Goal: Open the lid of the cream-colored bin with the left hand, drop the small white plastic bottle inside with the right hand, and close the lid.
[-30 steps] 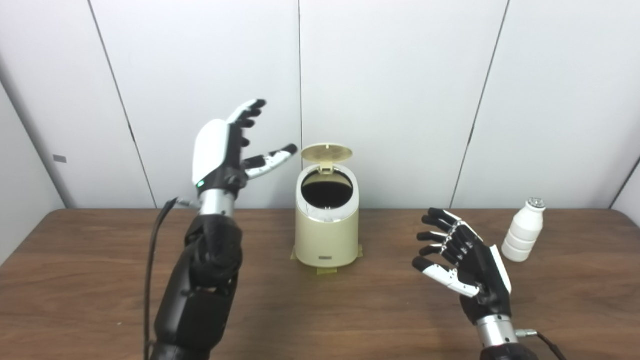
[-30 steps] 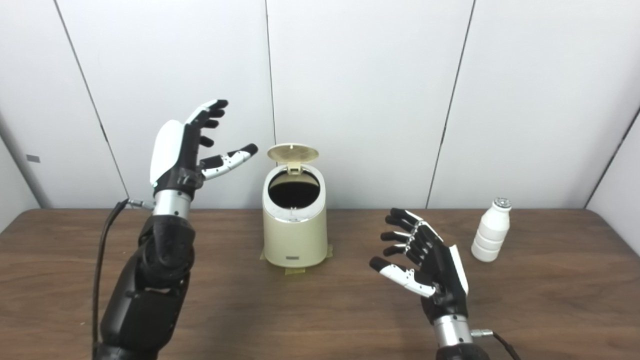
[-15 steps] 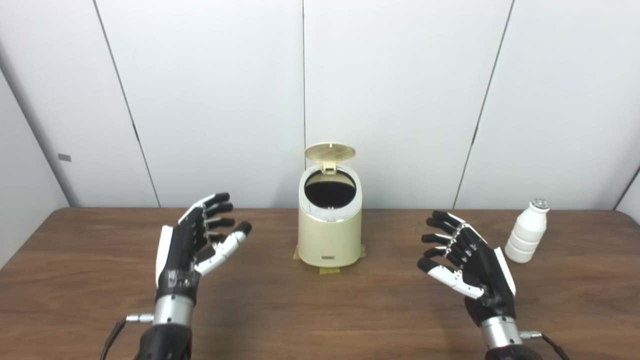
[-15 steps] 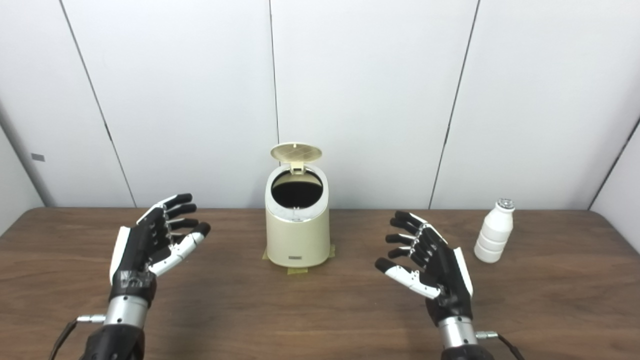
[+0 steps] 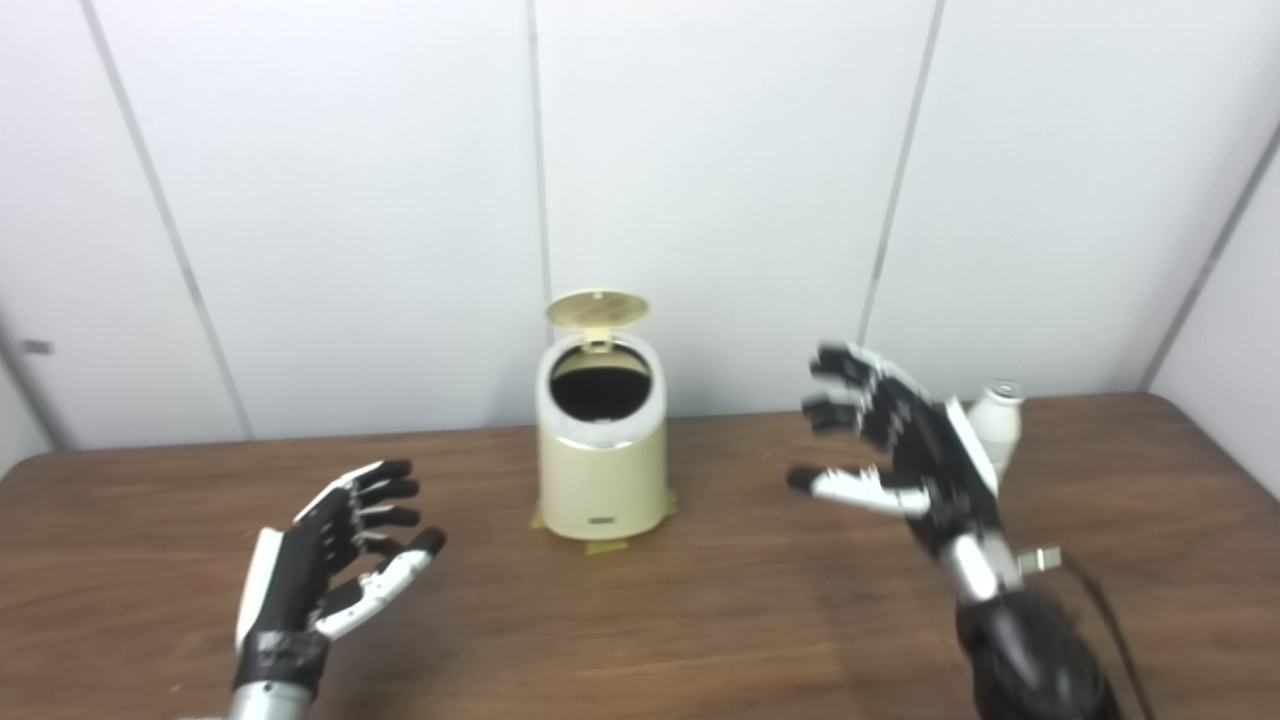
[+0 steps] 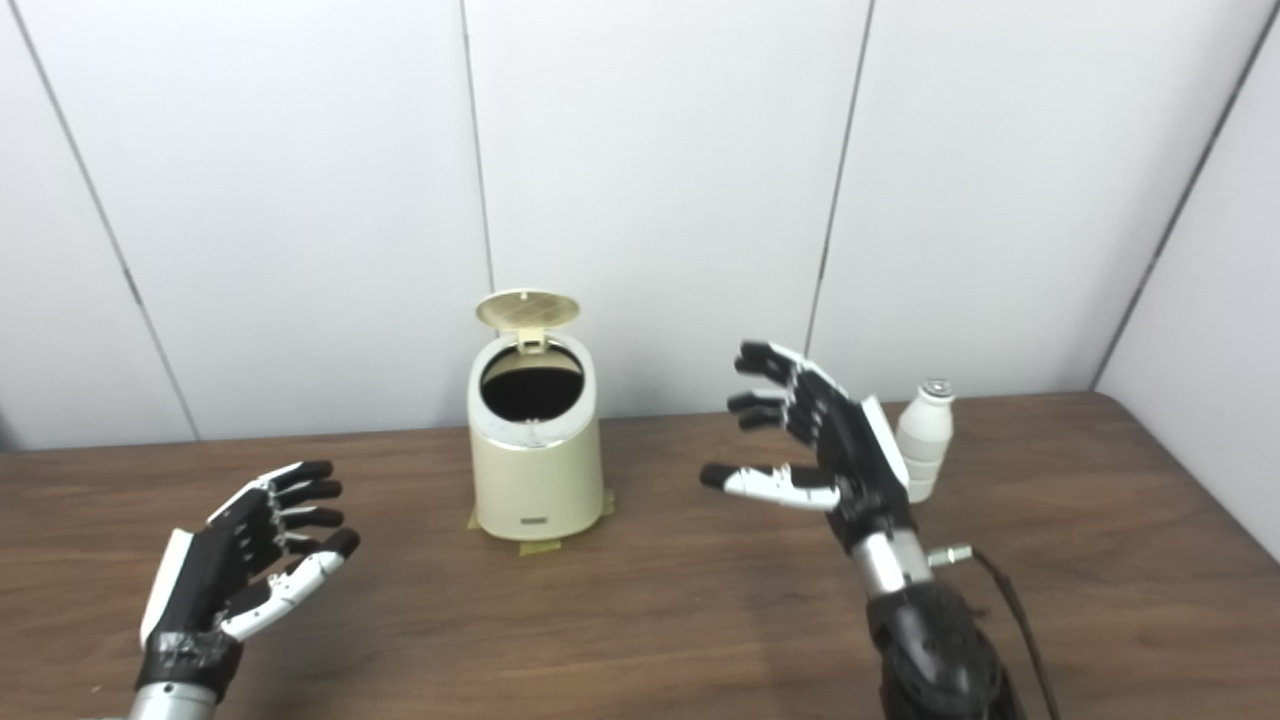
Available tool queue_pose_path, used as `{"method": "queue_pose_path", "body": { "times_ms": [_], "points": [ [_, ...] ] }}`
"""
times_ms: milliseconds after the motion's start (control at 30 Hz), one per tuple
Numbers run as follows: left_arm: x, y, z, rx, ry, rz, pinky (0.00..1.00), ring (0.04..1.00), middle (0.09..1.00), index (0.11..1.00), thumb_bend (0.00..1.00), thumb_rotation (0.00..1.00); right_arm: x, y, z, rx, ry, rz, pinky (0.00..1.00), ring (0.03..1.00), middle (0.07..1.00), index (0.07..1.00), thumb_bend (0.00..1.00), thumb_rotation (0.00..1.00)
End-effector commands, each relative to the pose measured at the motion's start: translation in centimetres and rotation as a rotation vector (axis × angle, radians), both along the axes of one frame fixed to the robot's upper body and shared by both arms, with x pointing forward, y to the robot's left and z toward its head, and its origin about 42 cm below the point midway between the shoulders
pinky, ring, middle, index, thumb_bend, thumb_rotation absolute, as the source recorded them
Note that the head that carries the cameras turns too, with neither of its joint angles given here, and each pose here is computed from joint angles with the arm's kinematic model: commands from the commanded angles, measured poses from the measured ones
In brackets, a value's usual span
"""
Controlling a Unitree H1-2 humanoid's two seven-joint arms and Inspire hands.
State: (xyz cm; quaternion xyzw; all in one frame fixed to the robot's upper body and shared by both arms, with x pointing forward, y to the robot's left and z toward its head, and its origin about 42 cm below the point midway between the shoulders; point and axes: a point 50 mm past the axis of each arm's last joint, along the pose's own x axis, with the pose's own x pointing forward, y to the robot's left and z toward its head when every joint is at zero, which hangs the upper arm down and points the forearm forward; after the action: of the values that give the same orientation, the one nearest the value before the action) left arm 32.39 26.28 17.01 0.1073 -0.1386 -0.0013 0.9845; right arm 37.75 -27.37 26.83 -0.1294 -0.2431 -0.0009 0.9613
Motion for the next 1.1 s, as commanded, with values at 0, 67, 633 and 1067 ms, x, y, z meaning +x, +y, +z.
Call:
{"method": "queue_pose_path", "body": {
  "times_ms": [0, 67, 633, 1067],
  "points": [
    [0.8, 0.5, 1.7, 0.017, -0.086, -0.018, 0.52, 0.645, 0.722, 0.757, 0.64, 0.18, 0.6, -1.2, 3.9, -0.038, -0.107, -0.035, 0.58, 0.644, 0.772, 0.767, 0.79, 0.07],
    [1.0, 0.8, 1.6, 0.023, -0.083, -0.019, 0.52, 0.649, 0.727, 0.760, 0.63, 0.16, 1.1, -3.1, 5.5, -0.064, -0.142, -0.071, 0.60, 0.652, 0.765, 0.761, 0.80, 0.11],
    [2.0, 2.0, 1.5, 0.031, -0.076, -0.015, 0.51, 0.646, 0.740, 0.778, 0.57, 0.09, 1.0, -12.3, 9.4, -0.248, 0.014, -0.344, 0.84, 0.898, 0.922, 0.911, 0.88, 0.30],
    [1.7, 2.1, 2.2, 0.005, -0.065, -0.014, 0.53, 0.656, 0.742, 0.777, 0.57, 0.05, 1.6, -16.0, 3.3, -0.163, 0.230, -0.312, 0.86, 0.934, 0.990, 0.963, 0.93, 0.31]
  ]
}}
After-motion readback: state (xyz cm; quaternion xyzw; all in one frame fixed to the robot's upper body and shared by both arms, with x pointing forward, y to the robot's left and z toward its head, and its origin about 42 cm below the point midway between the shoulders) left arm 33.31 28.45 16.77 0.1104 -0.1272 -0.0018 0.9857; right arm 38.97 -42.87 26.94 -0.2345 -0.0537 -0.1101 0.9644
